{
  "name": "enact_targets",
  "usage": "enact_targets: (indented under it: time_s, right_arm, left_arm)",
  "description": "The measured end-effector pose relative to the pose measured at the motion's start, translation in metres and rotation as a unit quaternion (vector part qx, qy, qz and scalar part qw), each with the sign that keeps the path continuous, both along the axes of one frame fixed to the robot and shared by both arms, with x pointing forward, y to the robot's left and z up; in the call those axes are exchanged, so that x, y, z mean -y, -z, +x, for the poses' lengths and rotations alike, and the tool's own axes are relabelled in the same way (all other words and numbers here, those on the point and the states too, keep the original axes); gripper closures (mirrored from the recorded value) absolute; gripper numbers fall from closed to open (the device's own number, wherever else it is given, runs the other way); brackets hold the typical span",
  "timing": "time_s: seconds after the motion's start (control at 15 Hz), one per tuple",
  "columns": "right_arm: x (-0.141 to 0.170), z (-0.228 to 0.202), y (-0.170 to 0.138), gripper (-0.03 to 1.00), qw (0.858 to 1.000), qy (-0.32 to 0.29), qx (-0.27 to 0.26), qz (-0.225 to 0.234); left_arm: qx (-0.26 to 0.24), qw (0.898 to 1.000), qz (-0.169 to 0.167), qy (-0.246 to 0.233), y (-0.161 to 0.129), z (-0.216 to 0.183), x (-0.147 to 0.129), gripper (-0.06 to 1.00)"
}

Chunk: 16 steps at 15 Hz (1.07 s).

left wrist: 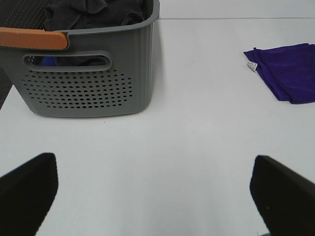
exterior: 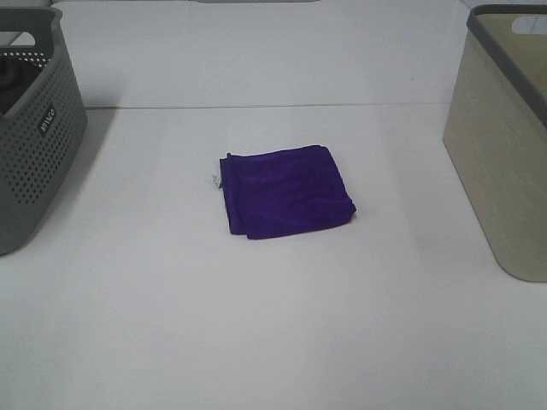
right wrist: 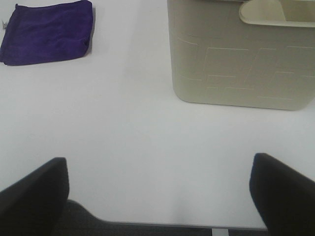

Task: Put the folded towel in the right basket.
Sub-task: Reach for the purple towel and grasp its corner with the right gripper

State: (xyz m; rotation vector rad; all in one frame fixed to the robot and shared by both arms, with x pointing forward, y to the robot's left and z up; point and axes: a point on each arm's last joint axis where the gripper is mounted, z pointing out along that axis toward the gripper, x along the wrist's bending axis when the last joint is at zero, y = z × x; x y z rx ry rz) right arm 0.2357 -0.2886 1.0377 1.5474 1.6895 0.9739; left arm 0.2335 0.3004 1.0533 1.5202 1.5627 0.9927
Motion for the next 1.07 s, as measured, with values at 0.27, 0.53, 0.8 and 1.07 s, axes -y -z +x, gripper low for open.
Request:
enact_targets:
  time_s: [0.27,0.53,0.8,1.07]
  right_arm:
    - [-0.001,0.001,-0.006,0.01,1.0,-0.004,-0.023,0.005]
    - [-0.002,0.052,-0.061,0.01,0.99,-0.01,-0.143,0.01]
    - [-0.001,0.153,-0.147,0.01,0.988,-0.01,-0.156,0.01]
    - [-0.005,0.216,-0.162,0.01,0.984,-0.026,-0.175,0.034]
  left_arm:
    - [0.0,1.0,0.0,0.0,0.0,0.0,0.0,-0.05]
    - [0.0,1.0,0.0,0.0,0.0,0.0,0.0,-0.05]
    - [0.0,1.0,0.0,0.0,0.0,0.0,0.0,-0.05]
    - [0.0,1.0,0.0,0.0,0.0,0.0,0.0,-0.05]
